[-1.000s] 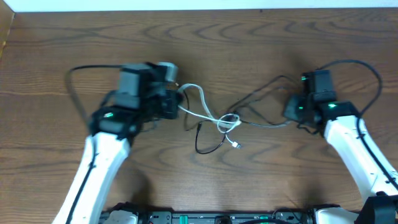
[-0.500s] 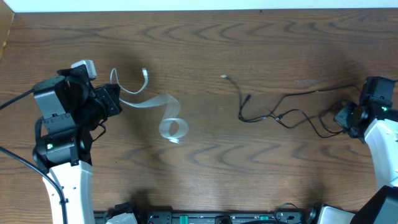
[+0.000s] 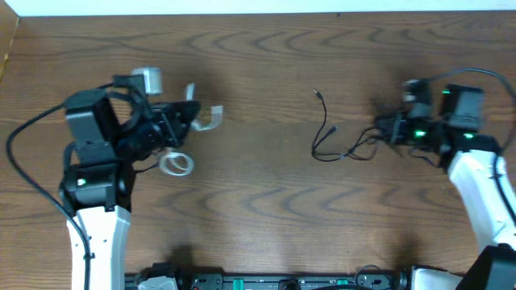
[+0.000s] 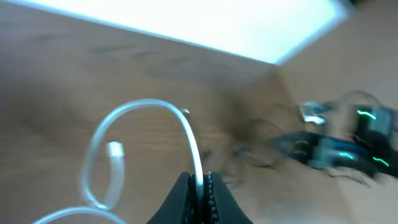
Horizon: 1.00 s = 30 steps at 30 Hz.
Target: Untangle cables
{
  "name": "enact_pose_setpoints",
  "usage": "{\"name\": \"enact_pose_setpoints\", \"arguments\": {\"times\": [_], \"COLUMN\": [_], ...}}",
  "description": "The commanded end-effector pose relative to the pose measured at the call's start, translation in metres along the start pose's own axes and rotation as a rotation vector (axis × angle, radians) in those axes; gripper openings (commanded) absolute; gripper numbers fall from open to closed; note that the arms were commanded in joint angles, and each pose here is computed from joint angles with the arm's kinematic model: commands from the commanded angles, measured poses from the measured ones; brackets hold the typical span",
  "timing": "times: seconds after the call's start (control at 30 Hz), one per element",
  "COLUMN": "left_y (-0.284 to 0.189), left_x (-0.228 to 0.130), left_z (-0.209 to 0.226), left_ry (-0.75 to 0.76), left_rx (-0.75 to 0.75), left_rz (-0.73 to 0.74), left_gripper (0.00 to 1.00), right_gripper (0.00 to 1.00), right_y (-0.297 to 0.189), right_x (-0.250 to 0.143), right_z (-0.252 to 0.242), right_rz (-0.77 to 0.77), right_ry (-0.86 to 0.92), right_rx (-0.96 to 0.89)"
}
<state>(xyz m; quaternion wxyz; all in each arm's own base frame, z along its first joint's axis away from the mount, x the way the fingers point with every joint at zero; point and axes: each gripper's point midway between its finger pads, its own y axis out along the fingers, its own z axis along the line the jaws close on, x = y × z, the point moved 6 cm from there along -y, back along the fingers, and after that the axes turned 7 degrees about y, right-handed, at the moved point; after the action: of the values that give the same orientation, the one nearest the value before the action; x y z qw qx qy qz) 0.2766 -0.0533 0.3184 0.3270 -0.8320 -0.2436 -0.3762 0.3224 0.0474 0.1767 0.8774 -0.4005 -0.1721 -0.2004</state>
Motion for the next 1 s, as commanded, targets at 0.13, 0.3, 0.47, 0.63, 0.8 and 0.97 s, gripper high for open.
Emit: {"name": "enact_pose_setpoints", "arguments": {"times": [0.13,0.3,0.47,0.63,0.8,0.97], "left_y": [0.017,0.025,0.025,0.025,0.033,0.057], "left_x": [0.004,-0.003,-0.016,-0.034,-0.055,-0.076], "left_z": [-0.064,-0.052,-0.015,-0.001,0.01,0.017], "left_ry": [0.112,0.082,0.024,-0.038,-0.113,-0.202], "left_rx": [-0.323,-0.178,0.134,0.229,0.251,0.168], "left_rz": [0.015,0.035,0.073,0.162,0.279,0.411], "left_gripper": [0.08,0.13,0.15,0.25,0.28,0.3], "right_gripper": [0.34,0.45,0.46,0.58,0.7,0.7], "right_y": [0.021,0.0,-0.013,-0.017,-0.009,-0.008], "right_x": [-0.015,-0.034,-0.058,-0.067,-0.07,-0.071], "right_z": [0.013,-0.03,-0.041,-0.042,-0.03,-0.028], "right_rz": [0.047,0.06,0.175,0.224,0.26,0.264], "right_ry": [-0.111,0.112,0.184,0.198,0.207,0.212], "right_rx": [-0.217,-0.62,-0.724,-0.739,-0.613,-0.596]}}
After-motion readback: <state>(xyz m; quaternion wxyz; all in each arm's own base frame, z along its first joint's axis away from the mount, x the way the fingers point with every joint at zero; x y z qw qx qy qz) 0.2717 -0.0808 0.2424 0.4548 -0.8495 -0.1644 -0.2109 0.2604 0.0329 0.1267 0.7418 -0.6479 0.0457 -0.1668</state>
